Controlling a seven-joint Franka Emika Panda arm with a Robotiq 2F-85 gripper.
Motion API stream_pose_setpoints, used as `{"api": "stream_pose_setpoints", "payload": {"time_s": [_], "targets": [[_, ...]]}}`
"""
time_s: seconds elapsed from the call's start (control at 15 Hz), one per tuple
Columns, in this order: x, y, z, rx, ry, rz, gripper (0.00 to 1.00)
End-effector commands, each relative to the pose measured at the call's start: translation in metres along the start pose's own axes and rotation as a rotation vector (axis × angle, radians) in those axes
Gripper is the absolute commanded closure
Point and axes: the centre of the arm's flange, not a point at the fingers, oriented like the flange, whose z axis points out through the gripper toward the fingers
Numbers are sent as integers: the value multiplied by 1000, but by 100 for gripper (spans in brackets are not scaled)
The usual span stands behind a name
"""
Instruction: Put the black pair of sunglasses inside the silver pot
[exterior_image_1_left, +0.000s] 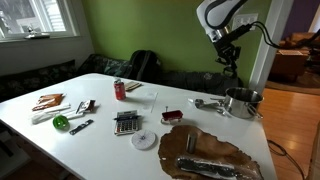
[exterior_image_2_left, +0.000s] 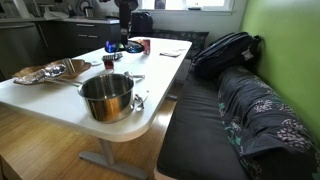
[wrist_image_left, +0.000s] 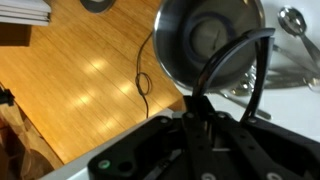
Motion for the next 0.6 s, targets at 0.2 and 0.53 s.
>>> {"api": "stream_pose_setpoints", "payload": {"time_s": [0.2, 0.53], "targets": [[-67, 46, 94, -59, -129, 146, 98], [-52, 44, 105, -44, -159, 166, 91]]}}
